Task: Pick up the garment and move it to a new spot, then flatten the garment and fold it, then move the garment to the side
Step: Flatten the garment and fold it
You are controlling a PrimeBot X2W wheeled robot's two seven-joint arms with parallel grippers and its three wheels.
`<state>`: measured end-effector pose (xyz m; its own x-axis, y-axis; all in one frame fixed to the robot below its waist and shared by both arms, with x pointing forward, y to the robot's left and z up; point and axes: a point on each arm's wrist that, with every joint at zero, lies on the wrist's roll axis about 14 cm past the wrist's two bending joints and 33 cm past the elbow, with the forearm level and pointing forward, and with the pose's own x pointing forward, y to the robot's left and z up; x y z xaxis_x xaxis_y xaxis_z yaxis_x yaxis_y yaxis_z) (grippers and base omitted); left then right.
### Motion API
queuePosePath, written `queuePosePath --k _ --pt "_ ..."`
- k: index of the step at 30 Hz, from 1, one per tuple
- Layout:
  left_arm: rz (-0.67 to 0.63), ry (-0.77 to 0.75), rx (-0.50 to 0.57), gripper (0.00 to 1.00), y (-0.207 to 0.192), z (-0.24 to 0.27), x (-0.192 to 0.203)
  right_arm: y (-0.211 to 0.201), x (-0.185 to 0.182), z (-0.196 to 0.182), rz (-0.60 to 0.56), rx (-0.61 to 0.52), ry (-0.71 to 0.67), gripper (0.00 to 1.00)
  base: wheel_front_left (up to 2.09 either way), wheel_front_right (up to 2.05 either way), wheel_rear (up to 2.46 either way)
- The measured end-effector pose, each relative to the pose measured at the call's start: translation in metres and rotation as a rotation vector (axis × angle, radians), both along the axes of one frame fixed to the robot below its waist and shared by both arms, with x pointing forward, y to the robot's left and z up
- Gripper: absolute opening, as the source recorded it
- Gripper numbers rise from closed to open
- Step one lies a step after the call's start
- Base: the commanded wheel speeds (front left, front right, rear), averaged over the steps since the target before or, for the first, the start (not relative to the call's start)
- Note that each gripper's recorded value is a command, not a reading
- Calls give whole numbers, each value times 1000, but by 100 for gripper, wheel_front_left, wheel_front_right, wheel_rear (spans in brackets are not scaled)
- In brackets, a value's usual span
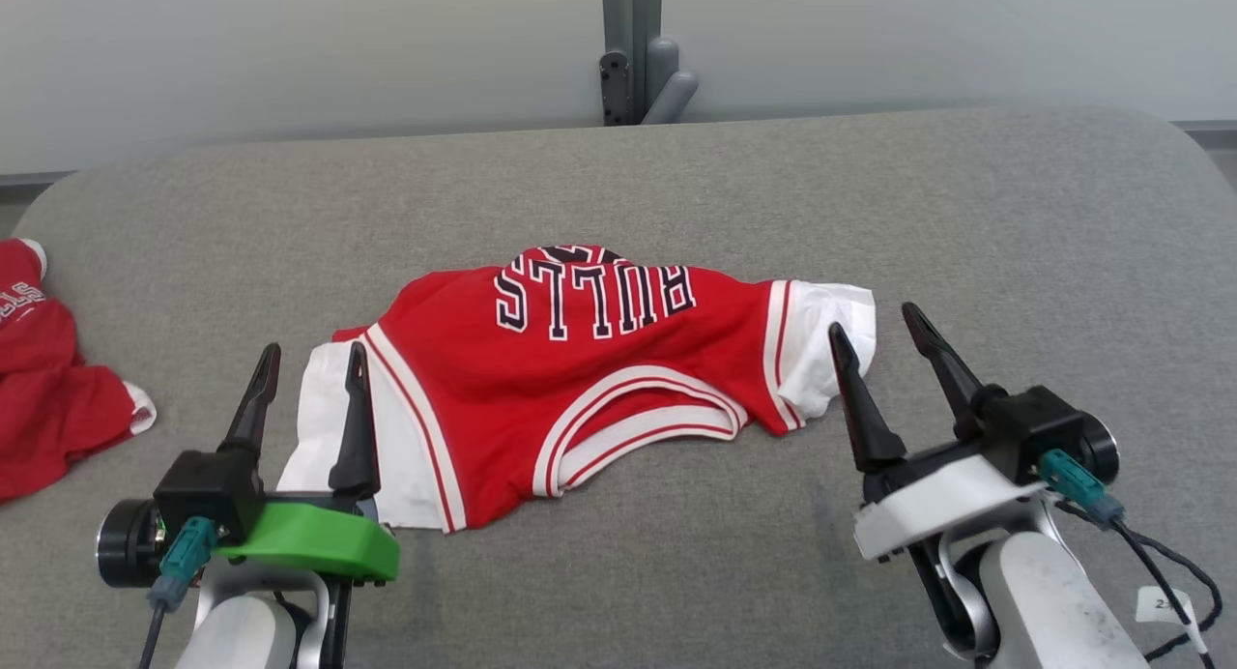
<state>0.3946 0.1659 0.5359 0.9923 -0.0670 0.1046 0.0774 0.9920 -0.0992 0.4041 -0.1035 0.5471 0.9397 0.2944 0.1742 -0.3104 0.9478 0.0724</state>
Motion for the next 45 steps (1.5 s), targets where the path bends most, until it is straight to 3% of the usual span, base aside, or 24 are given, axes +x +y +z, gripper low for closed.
queuePosePath --k 9,18,23,29,30,32,39,45 --pt "84 -7 -11 100 24 -2 4 117 8 -11 382 -106 16 100 0 0 0" --pt "178 35 -30 100 48 -19 1 203 -32 -87 788 -340 163 100 0 0 0" --pt "205 47 -29 100 54 -24 4 217 -41 -125 906 -441 235 100 0 0 0" --pt "209 65 -31 100 54 -32 10 230 -33 -150 969 -509 276 98 0 0 0" --pt "209 71 -33 100 54 -34 11 233 -32 -153 978 -513 282 57 0 0 0" --pt "209 76 -33 100 54 -37 13 237 -30 -155 988 -507 292 3 0 0 0" --pt "193 76 -27 100 49 -40 19 239 -21 -137 972 -400 298 0 0 0 0" --pt "164 71 -27 100 41 -41 26 219 5 -86 887 -226 252 0 0 0 0"
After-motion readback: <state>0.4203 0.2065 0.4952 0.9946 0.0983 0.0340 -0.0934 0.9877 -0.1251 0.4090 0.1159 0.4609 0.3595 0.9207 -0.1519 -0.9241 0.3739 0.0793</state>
